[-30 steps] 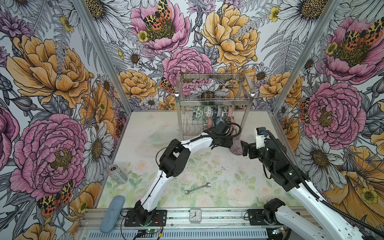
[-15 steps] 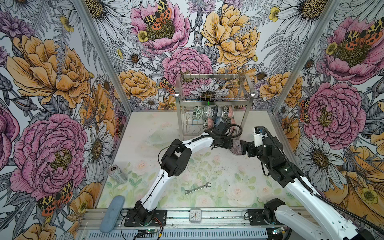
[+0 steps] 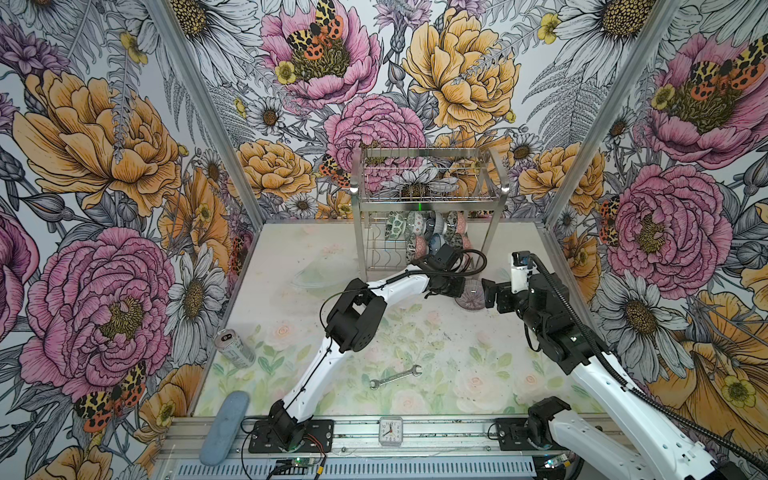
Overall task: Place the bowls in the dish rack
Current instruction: 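Lift and tilt the striped bowl toward the right gripper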
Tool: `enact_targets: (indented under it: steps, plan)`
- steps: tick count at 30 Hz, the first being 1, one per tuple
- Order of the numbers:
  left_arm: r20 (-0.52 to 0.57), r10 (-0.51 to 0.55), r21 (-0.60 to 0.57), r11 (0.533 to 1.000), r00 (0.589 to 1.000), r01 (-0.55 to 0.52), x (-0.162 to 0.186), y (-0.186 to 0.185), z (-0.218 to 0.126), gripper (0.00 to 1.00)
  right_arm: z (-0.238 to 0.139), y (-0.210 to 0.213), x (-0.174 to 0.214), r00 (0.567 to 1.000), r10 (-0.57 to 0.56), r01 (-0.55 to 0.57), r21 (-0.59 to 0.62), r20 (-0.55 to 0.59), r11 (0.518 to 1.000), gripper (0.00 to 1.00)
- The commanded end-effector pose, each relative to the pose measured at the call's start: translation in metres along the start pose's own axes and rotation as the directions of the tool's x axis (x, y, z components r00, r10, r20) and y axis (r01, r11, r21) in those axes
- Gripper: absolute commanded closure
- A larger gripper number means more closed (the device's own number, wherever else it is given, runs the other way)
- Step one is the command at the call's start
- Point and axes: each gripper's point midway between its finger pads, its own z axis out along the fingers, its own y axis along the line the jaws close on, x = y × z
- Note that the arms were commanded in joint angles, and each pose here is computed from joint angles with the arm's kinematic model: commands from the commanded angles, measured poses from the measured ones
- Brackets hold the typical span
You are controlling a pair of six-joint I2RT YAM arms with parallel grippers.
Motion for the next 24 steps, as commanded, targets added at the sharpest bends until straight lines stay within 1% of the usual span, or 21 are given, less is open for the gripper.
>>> enact_targets:
  steps: [1, 3, 9, 14, 17, 20, 24]
  plan:
    - [0.005, 0.018, 0.013, 1.000, 1.000, -0.018, -0.003, -0.009, -0.011, 0.96, -0.005, -0.001, -0.009, 0.999, 0.011, -0.010, -0.010, 0.043, 1.000, 0.00]
    - [0.010, 0.026, 0.009, 1.000, 1.000, -0.027, -0.003, -0.011, -0.017, 1.00, -0.007, 0.001, -0.011, 0.999, 0.015, -0.014, -0.019, 0.051, 1.000, 0.00]
    - [0.049, 0.060, -0.040, 0.998, 0.997, -0.058, -0.007, -0.015, -0.041, 1.00, -0.014, 0.005, -0.014, 0.997, 0.038, -0.034, -0.054, 0.066, 0.998, 0.00]
    - [0.102, 0.077, -0.064, 0.995, 0.992, -0.070, -0.021, -0.019, -0.060, 1.00, -0.020, 0.008, -0.019, 0.995, 0.050, -0.044, -0.074, 0.084, 0.996, 0.00]
    - [0.142, 0.095, -0.080, 0.993, 0.985, -0.084, -0.031, -0.028, -0.077, 1.00, -0.021, 0.011, -0.022, 0.995, 0.052, -0.044, -0.095, 0.084, 0.994, 0.00]
    - [0.191, 0.116, -0.108, 0.990, 0.975, -0.096, -0.039, -0.037, -0.101, 1.00, -0.024, 0.015, -0.028, 0.994, 0.060, -0.049, -0.118, 0.094, 0.992, 0.00]
    - [0.252, 0.141, -0.152, 0.983, 0.957, -0.105, -0.039, -0.045, -0.135, 1.00, -0.033, 0.023, -0.049, 0.988, 0.077, -0.055, -0.169, 0.131, 0.984, 0.00]
